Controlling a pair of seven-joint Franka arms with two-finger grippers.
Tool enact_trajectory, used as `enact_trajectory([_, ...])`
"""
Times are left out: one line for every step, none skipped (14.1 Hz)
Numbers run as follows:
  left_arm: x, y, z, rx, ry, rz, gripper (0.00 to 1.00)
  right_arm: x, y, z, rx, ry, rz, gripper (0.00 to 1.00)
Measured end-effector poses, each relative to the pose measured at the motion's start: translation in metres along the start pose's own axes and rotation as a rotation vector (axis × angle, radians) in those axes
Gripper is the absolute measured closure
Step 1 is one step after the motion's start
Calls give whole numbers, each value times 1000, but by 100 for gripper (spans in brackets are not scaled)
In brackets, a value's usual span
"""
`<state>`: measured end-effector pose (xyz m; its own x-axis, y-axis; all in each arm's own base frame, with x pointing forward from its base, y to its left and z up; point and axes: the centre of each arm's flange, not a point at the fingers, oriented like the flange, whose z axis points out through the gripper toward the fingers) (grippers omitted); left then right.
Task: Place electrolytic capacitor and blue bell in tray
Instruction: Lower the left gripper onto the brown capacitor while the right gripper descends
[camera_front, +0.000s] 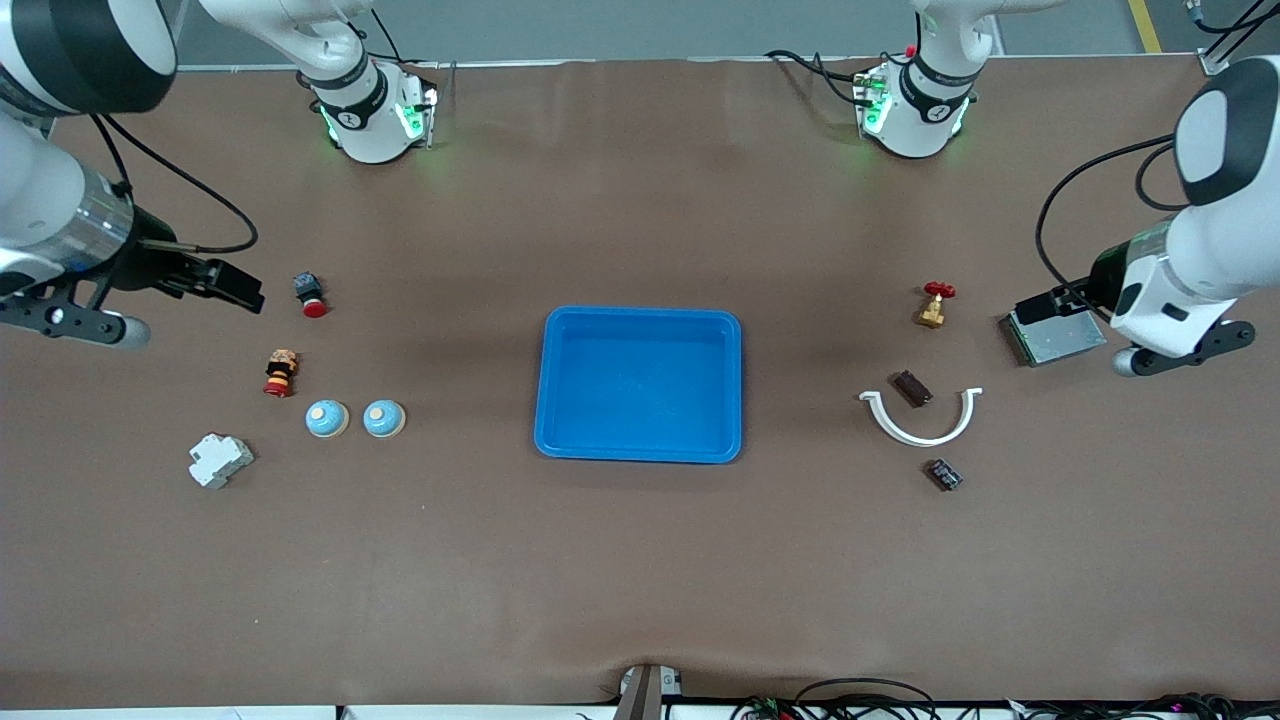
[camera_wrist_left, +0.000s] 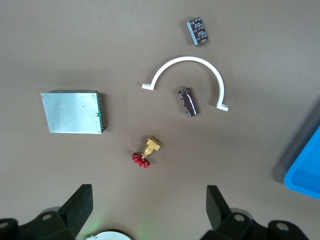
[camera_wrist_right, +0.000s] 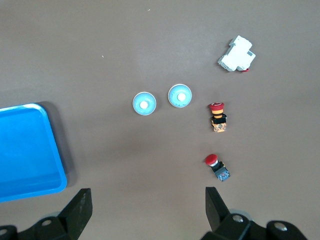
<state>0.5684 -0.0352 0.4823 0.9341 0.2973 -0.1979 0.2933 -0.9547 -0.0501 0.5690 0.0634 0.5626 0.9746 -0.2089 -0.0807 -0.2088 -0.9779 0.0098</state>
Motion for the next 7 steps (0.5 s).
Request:
enact_trajectory([1,3,11,-1,4,-12,0,2,-1,9,2,5,-1,0])
enact_trajectory([2,4,23,-2,8,-22,0,3,-2,18,4,11,-1,0])
enact_trajectory([3,5,36,-4,10,-35,0,5,-3,27,13,17,0,0])
enact_trajectory([4,5,48,-4,12,-55,0,6,-5,36,27,23,3,0])
enact_trajectory([5,5,61,-6,14,-73,0,8,-6,47,37,31,5,0])
enact_trajectory([7,6,73,-8,17,-89,0,9,-6,56,44,39,7,0])
enact_trajectory([10,7,85,-12,22,-102,0,10,-6,64,49,43,11,0])
